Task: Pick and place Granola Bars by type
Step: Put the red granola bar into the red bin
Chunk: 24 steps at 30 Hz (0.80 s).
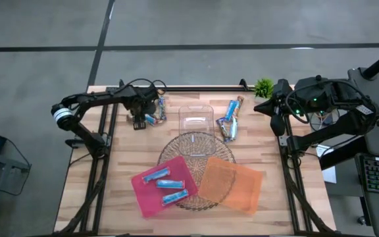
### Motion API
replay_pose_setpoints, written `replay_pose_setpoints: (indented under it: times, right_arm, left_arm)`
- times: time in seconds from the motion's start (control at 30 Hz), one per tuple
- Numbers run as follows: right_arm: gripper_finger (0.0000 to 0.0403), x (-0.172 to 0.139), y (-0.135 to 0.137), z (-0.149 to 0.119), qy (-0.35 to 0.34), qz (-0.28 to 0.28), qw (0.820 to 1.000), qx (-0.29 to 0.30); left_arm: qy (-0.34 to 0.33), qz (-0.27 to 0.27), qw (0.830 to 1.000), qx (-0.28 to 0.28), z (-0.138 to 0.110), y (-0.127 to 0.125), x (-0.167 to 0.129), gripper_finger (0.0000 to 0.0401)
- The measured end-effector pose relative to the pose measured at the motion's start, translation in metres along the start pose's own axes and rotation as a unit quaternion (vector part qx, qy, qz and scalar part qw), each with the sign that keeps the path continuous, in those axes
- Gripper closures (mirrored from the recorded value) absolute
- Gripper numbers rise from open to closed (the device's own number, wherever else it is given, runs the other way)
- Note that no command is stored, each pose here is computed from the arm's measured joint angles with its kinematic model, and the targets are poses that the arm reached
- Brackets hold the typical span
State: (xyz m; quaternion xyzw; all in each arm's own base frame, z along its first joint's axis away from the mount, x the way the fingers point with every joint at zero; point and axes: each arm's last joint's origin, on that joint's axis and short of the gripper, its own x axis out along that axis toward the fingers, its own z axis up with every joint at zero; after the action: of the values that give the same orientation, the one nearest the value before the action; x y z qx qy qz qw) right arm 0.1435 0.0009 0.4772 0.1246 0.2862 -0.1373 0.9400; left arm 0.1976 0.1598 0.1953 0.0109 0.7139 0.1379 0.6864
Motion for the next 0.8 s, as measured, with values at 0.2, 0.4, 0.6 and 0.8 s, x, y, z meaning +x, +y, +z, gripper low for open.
replay_pose_setpoints:
  times: [0.2,0.4,0.6,0.8]
  right_arm:
    - [0.0394,0.0,0.0,0.0,0.0,0.0,1.0,0.0]
    - [0.0394,0.0,0.0,0.0,0.0,0.0,1.0,0.0]
    - [0.0394,0.0,0.0,0.0,0.0,0.001,1.0,0.004]
    - [0.0394,0.0,0.0,0.0,0.0,0.001,1.0,0.005]
  left_arm:
    - [-0.007,-0.026,1.0,-0.009,-0.001,-0.003,0.003,0.0305]
    - [-0.009,-0.028,1.0,0.008,-0.001,-0.003,0.003,0.0305]
    - [-0.035,-0.083,0.996,0.026,0.001,-0.005,-0.003,0.0304]
    - [-0.053,-0.115,0.992,0.019,0.004,-0.005,-0.009,0.0304]
